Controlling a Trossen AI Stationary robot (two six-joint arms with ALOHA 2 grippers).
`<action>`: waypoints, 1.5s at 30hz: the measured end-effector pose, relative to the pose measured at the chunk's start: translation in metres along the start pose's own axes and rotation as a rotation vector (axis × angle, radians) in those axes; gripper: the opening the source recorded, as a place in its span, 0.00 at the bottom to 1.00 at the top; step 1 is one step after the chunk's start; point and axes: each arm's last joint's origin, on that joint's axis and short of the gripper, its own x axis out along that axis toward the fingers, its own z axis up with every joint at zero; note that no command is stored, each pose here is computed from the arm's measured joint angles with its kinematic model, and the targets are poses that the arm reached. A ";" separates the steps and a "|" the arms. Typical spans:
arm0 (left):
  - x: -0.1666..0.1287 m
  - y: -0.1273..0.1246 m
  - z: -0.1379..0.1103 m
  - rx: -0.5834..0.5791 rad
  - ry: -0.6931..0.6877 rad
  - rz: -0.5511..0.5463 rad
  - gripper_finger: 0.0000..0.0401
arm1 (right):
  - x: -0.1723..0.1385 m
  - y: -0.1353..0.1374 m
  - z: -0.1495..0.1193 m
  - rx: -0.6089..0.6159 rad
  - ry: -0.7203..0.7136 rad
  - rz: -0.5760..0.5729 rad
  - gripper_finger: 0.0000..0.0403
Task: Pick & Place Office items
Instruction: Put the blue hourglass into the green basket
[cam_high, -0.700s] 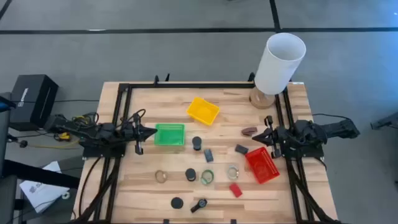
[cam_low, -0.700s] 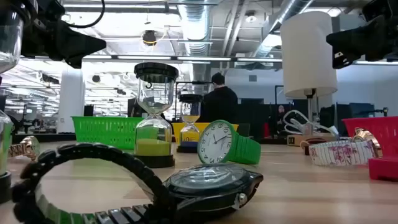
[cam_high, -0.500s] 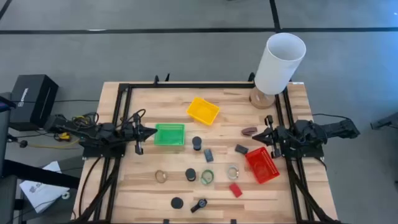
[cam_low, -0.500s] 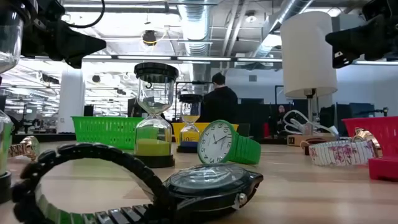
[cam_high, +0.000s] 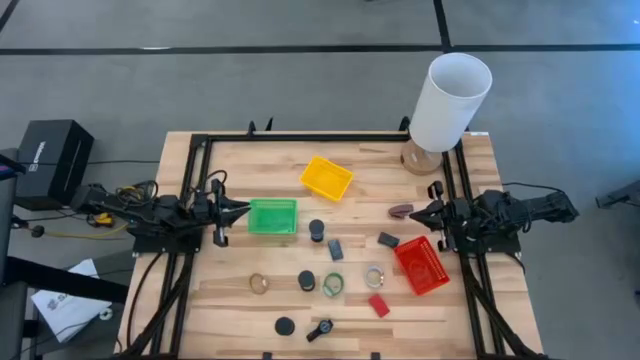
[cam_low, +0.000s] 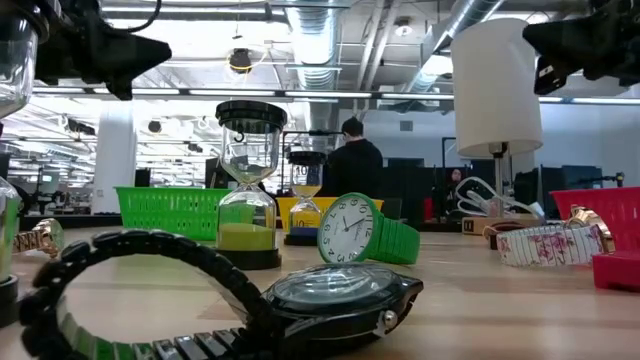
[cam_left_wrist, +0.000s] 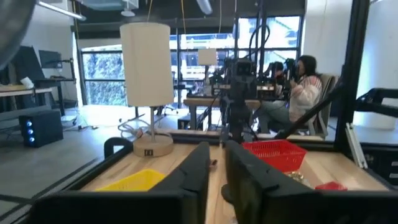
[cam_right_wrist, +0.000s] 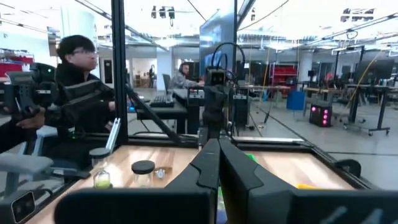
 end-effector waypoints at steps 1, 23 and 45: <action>0.000 0.000 0.001 -0.004 -0.010 -0.005 0.17 | 0.000 0.000 0.001 -0.002 -0.011 -0.001 0.00; 0.031 -0.019 -0.002 -0.066 0.039 -0.180 0.44 | 0.035 0.004 0.000 -0.002 -0.045 -0.038 0.30; 0.116 -0.048 -0.003 0.039 0.253 -0.213 0.50 | 0.043 0.005 -0.004 0.014 -0.036 -0.037 0.37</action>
